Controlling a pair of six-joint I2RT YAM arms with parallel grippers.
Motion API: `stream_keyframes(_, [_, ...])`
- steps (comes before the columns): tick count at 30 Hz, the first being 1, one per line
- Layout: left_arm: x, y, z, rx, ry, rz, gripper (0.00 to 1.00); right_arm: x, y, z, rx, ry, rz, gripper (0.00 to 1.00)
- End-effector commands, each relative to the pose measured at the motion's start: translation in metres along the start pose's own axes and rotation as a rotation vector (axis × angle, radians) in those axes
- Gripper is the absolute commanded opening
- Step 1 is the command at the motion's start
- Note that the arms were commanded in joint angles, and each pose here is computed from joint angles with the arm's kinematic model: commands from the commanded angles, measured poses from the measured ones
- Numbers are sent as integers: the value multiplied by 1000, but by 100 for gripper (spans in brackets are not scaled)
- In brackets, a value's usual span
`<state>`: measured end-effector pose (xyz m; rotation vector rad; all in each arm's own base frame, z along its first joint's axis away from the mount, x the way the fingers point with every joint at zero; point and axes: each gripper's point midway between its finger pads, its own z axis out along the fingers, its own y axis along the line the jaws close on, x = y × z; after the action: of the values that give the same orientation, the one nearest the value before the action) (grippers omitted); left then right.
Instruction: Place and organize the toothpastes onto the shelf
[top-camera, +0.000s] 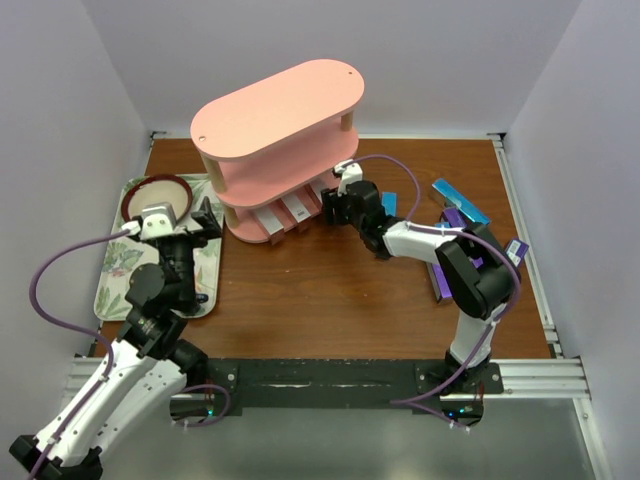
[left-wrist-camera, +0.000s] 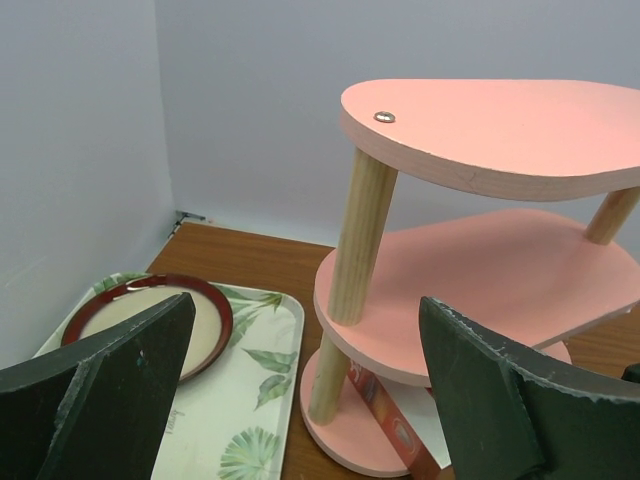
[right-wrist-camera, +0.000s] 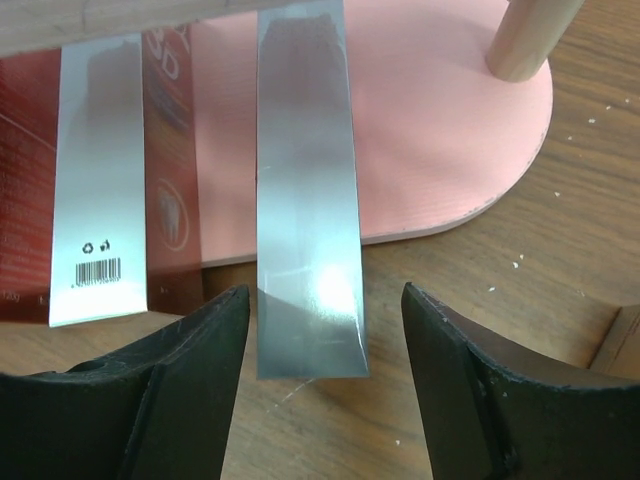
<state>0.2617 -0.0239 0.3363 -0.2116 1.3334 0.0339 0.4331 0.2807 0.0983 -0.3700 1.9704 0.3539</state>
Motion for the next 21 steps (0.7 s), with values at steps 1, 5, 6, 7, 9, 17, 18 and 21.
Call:
stream_keyframes(1, [-20, -3, 4, 7, -38, -63, 100, -2, 4, -6, -20, 9, 12, 65])
stream_keyframes(5, [-20, -3, 4, 9, -38, -62, 100, 2, 4, -3, -23, 22, 10, 62])
stream_keyframes(6, [-19, -3, 4, 9, -36, -60, 100, 3, 4, -2, -24, 24, 11, 61])
stream_keyframes(7, [-19, -4, 4, 12, -35, -59, 100, 4, 4, -2, -26, 27, 9, 61])
stream_keyframes(9, [-18, -5, 5, 18, -31, -58, 100, 4, 5, 0, -31, 29, 8, 53])
stream_keyframes(17, [-17, -7, 6, 20, -28, -56, 100, -13, 8, 10, -36, 8, -22, 37])
stream_keyframes(18, [-16, -6, 6, 17, -27, -54, 100, -13, 8, 12, -35, 9, -25, 37])
stream_keyframes(21, [-16, -6, 6, 18, -27, -53, 100, -16, 9, 17, -31, 7, -36, 37])
